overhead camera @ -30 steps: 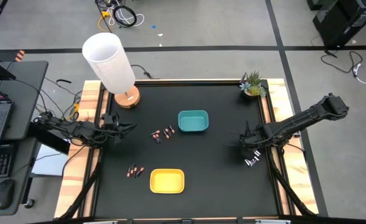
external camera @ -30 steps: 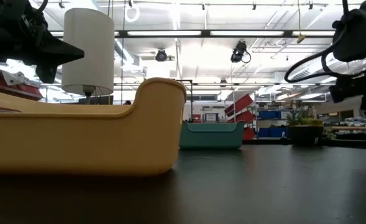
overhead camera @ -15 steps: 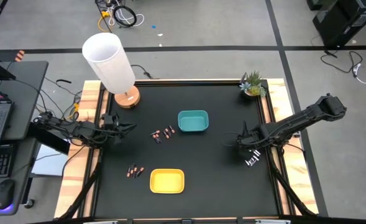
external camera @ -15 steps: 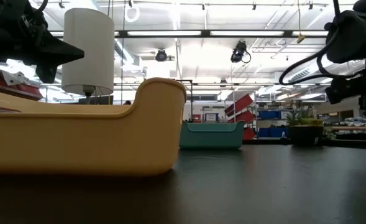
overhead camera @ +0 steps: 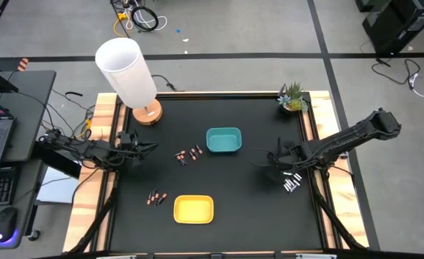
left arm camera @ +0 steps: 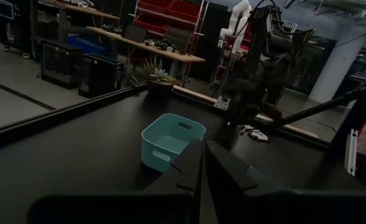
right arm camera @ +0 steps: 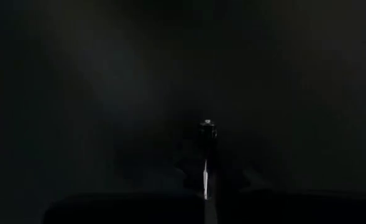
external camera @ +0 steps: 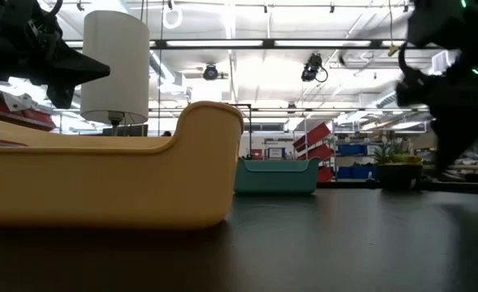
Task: Sort batteries
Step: Put the silver battery into the blue bin
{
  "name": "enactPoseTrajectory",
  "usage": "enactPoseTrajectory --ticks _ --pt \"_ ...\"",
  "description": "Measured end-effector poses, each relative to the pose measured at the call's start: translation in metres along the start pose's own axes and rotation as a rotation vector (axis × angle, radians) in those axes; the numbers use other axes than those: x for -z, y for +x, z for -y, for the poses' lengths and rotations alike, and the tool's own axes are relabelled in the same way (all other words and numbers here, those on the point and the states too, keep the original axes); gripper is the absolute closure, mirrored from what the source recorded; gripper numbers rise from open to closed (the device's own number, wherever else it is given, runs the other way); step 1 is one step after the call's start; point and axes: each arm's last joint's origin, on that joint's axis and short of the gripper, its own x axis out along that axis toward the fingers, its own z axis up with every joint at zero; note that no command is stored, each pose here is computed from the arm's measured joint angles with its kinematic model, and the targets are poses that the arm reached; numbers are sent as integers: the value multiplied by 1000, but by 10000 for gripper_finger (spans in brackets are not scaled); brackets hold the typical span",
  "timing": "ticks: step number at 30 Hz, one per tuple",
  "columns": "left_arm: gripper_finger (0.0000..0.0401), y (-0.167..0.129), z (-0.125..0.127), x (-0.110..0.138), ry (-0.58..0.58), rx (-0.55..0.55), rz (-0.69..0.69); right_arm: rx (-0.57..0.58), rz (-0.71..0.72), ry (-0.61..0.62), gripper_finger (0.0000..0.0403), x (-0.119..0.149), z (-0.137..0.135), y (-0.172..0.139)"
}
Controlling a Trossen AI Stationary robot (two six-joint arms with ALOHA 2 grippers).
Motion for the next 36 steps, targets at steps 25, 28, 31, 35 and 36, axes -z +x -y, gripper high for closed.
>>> enactPoseTrajectory --ticks 25,28,31,35,36 --pt "364 0 1 -3 -24 8 31 -268 541 -2 351 -157 -10 31" --pt "364 0 1 -3 -23 8 29 -234 428 -58 315 -169 -16 42" --pt "364 0 1 -3 -22 8 29 -219 383 -96 282 -179 -22 44" --pt "364 0 1 -2 29 5 21 -212 376 -135 255 -187 -27 36" --pt "364 0 1 -2 43 4 18 -209 378 -138 253 -189 -28 33"
